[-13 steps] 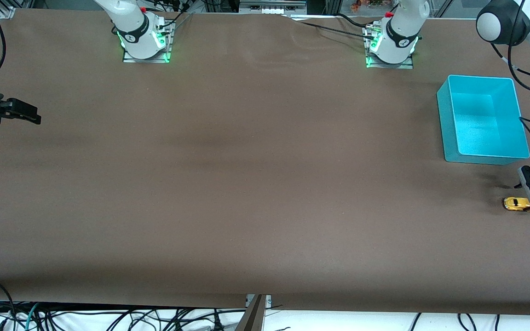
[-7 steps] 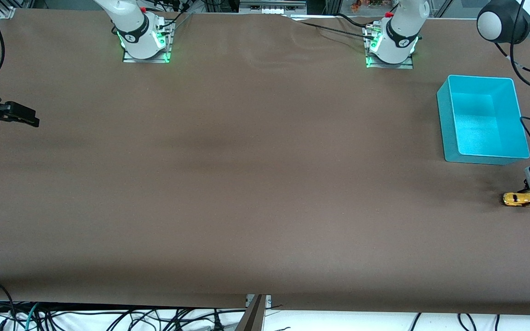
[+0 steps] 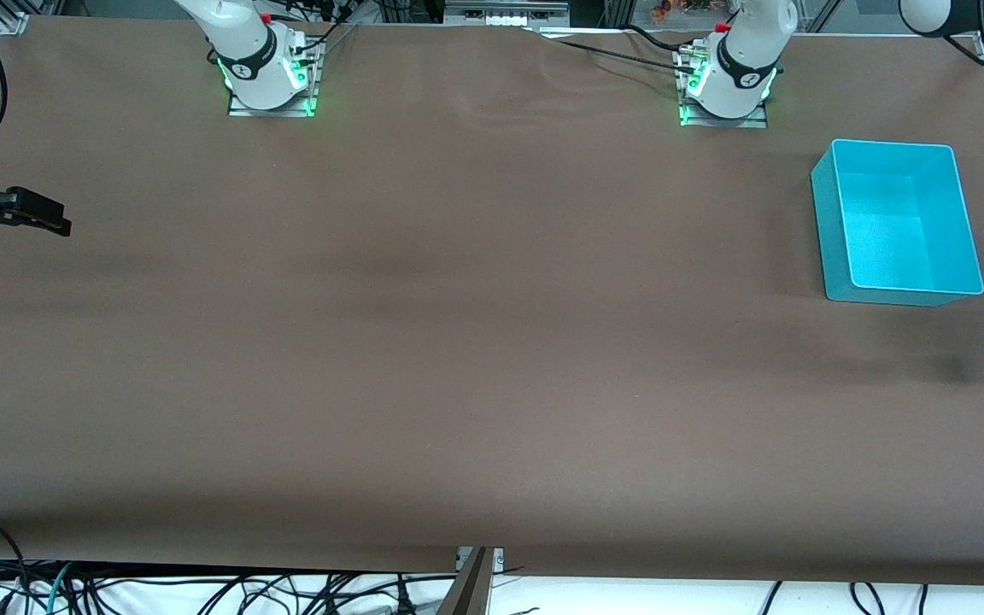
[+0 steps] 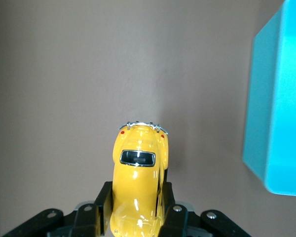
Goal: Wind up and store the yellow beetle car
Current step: 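Lift the car with the left gripper and drop it into the cyan bin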
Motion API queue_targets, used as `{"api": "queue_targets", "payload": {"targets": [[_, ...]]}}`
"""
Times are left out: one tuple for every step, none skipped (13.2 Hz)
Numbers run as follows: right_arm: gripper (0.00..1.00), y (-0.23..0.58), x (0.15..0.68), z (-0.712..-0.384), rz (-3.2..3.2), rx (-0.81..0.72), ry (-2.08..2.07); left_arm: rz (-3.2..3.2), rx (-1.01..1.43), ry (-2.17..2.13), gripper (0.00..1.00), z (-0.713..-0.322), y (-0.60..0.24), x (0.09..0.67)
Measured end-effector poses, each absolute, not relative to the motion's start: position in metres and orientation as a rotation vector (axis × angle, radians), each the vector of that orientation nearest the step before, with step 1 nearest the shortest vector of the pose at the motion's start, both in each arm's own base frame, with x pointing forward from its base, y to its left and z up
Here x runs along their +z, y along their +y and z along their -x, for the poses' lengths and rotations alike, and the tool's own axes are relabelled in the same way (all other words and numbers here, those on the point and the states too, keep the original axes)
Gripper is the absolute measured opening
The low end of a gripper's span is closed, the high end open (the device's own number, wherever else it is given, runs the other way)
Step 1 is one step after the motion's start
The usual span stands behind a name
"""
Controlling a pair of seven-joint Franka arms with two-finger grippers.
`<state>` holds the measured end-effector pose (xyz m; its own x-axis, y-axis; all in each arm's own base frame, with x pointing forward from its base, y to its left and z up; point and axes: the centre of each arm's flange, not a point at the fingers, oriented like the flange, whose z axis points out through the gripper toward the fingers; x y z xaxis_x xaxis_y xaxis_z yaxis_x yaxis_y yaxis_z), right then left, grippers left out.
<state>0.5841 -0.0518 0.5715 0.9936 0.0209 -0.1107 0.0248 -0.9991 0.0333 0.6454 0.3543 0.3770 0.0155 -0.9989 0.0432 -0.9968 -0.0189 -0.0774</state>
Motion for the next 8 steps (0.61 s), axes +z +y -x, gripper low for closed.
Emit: {"api": "queue_targets", "payload": {"targets": [[1.0,-0.052,0.572,-0.584,-3.102,-0.171,0.036,2.243,-0.111,2.197,0.43,-0.639,0.349,0.388],[1.0,-0.052,0.572,-0.584,-3.102,-0.17,0.035,2.281,-0.067,2.202,0.43,-0.63,0.342,0.396],[1.0,-0.052,0.572,-0.584,-3.102,-0.17,0.035,2.326,-0.011,2.196,0.43,-0.62,0.331,0.401],[1.0,-0.052,0.572,-0.584,-3.102,-0.169,0.035,2.372,0.041,2.185,0.43,-0.608,0.317,0.402],[1.0,-0.052,0.572,-0.584,-3.102,-0.169,0.035,2.417,0.09,2.174,0.43,-0.594,0.303,0.4],[1.0,-0.052,0.572,-0.584,-3.102,-0.169,0.035,2.462,0.139,2.165,0.43,-0.577,0.291,0.393],[1.0,-0.052,0.572,-0.584,-3.102,-0.169,0.036,2.511,0.182,2.161,0.43,-0.559,0.283,0.38],[1.0,-0.051,0.572,-0.584,-3.102,-0.169,0.038,2.553,0.212,2.162,0.43,-0.541,0.279,0.363]]}}
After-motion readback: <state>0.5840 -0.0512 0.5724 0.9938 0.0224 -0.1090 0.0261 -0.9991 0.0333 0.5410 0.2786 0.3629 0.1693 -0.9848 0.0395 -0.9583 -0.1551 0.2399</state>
